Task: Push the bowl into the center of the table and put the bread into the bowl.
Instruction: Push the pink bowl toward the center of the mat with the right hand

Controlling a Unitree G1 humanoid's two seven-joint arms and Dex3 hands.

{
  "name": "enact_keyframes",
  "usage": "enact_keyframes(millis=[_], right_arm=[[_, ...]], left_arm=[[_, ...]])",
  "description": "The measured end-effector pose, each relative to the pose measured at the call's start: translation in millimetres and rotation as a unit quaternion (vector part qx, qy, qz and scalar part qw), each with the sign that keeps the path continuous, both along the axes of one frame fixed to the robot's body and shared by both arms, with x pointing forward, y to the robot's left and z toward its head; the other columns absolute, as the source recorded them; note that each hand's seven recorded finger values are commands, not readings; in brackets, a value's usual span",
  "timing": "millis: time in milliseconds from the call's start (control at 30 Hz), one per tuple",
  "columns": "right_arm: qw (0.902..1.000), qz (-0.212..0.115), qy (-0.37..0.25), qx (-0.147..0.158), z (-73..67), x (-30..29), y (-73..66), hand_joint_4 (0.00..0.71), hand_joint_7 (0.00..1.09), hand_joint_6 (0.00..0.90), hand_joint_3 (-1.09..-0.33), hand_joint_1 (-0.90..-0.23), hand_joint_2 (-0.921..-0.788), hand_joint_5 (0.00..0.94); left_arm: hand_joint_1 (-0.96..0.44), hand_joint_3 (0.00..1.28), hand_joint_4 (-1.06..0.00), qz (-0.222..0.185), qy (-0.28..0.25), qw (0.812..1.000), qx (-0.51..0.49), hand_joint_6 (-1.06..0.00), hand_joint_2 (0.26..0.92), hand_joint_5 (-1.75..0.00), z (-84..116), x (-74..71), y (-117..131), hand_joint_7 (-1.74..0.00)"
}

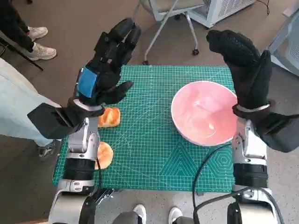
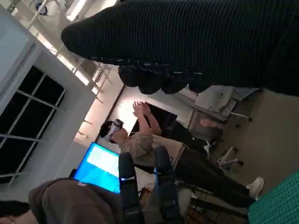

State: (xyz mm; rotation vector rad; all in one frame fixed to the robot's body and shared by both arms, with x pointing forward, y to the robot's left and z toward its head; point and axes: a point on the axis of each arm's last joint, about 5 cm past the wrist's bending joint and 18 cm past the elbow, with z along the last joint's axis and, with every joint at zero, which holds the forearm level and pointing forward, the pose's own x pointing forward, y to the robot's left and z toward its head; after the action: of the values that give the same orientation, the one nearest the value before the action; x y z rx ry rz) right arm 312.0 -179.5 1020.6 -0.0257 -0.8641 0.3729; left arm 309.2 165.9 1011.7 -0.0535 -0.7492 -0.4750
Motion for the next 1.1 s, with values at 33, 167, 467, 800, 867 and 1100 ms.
enact_keyframes(millis=[33, 167, 467, 800, 867, 1100], right_arm=[[1.0, 0.0, 0.0, 0.0, 0.0, 0.0, 0.0, 0.156, 0.52, 0.009, -0.692, -0.676, -0.921, 0.0], [1.0, 0.001, 0.0, -0.001, 0.0, 0.0, 0.0, 0.156, 0.52, 0.008, -0.693, -0.676, -0.921, 0.0], [1.0, 0.002, -0.001, -0.002, 0.1, -0.1, 0.0, 0.152, 0.53, 0.007, -0.693, -0.677, -0.921, 0.0], [1.0, 0.003, -0.003, -0.003, 0.7, -0.4, -0.2, 0.149, 0.53, 0.006, -0.691, -0.678, -0.921, 0.0], [1.0, 0.003, -0.003, -0.002, 0.7, -0.5, -0.4, 0.149, 0.53, 0.006, -0.691, -0.678, -0.921, 0.001], [1.0, 0.003, -0.003, 0.0, -0.6, -1.6, -1.2, 0.151, 0.53, 0.008, -0.688, -0.677, -0.921, 0.002]], left_arm=[[-0.58, 0.3, -0.13, 0.0, 0.0, 1.0, 0.0, 0.0, 0.921, 0.0, 0.1, 0.0, 0.2, -0.47], [-0.58, 0.3, -0.13, 0.0, 0.0, 1.0, 0.002, 0.0, 0.921, 0.0, 0.2, 0.0, 0.7, -0.47], [-0.58, 0.3, -0.14, -0.003, 0.003, 1.0, 0.004, 0.0, 0.921, 0.0, 0.0, 0.3, 1.1, -0.47], [-0.59, 0.3, -0.13, -0.006, 0.008, 1.0, 0.006, 0.0, 0.921, 0.0, -0.4, 0.6, 0.7, -0.47], [-0.59, 0.3, -0.13, -0.006, 0.008, 1.0, 0.006, 0.0, 0.921, 0.0, -0.4, 0.6, 0.6, -0.47], [-0.58, 0.3, -0.14, -0.008, 0.009, 1.0, 0.008, 0.0, 0.921, 0.0, -0.4, 0.7, 0.0, -0.48]])
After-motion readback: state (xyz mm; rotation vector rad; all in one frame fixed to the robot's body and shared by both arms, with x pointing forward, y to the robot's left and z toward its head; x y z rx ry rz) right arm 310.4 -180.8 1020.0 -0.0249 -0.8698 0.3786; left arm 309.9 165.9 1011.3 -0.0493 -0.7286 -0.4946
